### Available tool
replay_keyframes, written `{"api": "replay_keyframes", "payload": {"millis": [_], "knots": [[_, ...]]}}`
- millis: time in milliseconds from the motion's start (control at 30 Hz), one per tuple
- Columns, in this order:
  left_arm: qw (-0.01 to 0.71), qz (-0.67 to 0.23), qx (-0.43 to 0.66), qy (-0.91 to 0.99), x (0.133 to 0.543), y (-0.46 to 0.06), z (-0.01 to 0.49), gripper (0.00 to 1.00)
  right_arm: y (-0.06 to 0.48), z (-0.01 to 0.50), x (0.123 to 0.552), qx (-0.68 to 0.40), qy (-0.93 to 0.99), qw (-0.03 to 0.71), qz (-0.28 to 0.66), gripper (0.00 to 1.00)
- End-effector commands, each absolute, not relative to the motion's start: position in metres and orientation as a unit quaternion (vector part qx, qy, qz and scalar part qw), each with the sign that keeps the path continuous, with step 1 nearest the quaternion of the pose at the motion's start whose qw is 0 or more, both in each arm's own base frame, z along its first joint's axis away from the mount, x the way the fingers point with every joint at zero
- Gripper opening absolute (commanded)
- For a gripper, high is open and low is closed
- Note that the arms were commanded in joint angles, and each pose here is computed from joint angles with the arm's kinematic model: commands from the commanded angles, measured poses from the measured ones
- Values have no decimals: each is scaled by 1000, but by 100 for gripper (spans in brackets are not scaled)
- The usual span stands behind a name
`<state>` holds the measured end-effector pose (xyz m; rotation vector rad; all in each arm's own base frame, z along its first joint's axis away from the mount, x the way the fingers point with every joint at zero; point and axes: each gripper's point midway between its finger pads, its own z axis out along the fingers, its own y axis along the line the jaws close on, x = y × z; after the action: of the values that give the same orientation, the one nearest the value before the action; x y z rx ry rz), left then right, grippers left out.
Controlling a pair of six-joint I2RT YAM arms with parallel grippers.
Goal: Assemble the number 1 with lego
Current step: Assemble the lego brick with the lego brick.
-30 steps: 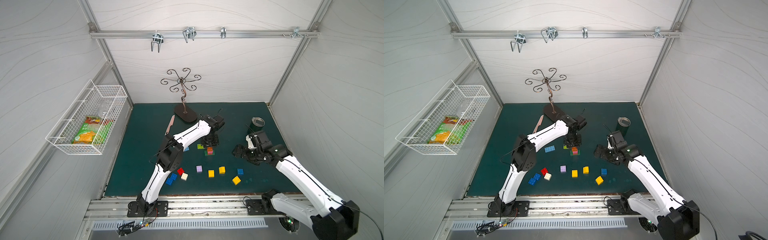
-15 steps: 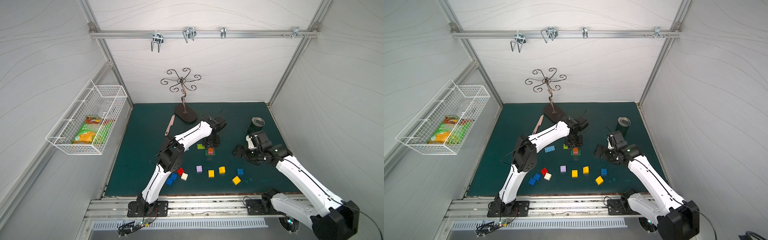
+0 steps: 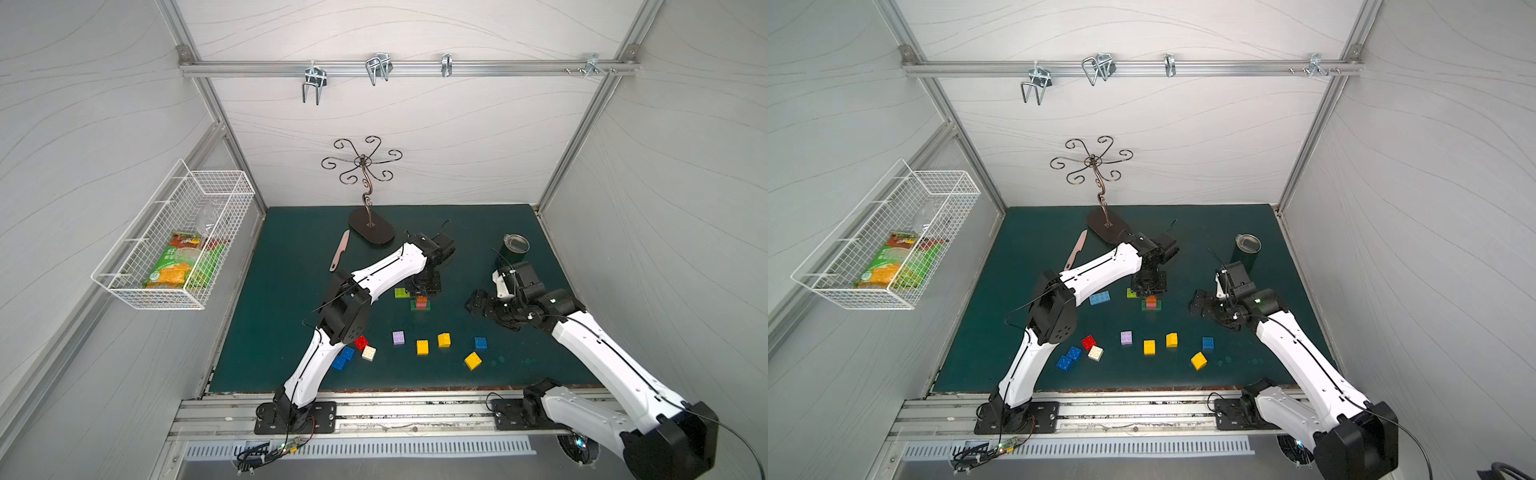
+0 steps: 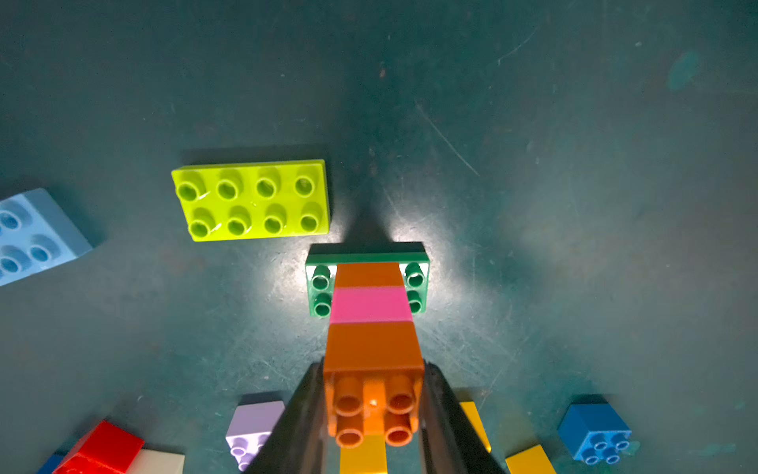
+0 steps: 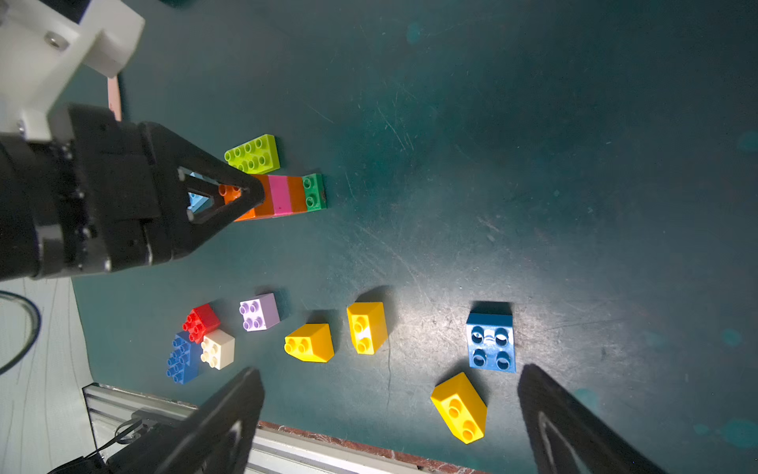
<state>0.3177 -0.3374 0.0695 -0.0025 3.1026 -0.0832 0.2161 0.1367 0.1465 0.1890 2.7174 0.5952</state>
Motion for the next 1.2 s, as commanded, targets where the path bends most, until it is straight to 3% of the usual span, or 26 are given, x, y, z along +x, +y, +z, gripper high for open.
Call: {"api": "replay_keyframes", "payload": {"millis": [0,233,367,600,1067,1167], "knots": [[-37,47,19,998,303,-320,-11,0,132,144,211,62,962,169,204,99],[-21,34,16,999,309,-321,6,0,132,148,211,57,962,171,205,99],[1,17,10,1000,316,-324,26,13,130,152,211,52,963,175,199,99],[33,-26,3,999,323,-336,65,44,130,154,207,33,966,167,194,99],[90,-100,-11,991,328,-342,146,77,145,141,198,44,979,95,173,99],[103,-113,-19,988,324,-332,164,89,154,136,198,41,982,84,163,98]]}}
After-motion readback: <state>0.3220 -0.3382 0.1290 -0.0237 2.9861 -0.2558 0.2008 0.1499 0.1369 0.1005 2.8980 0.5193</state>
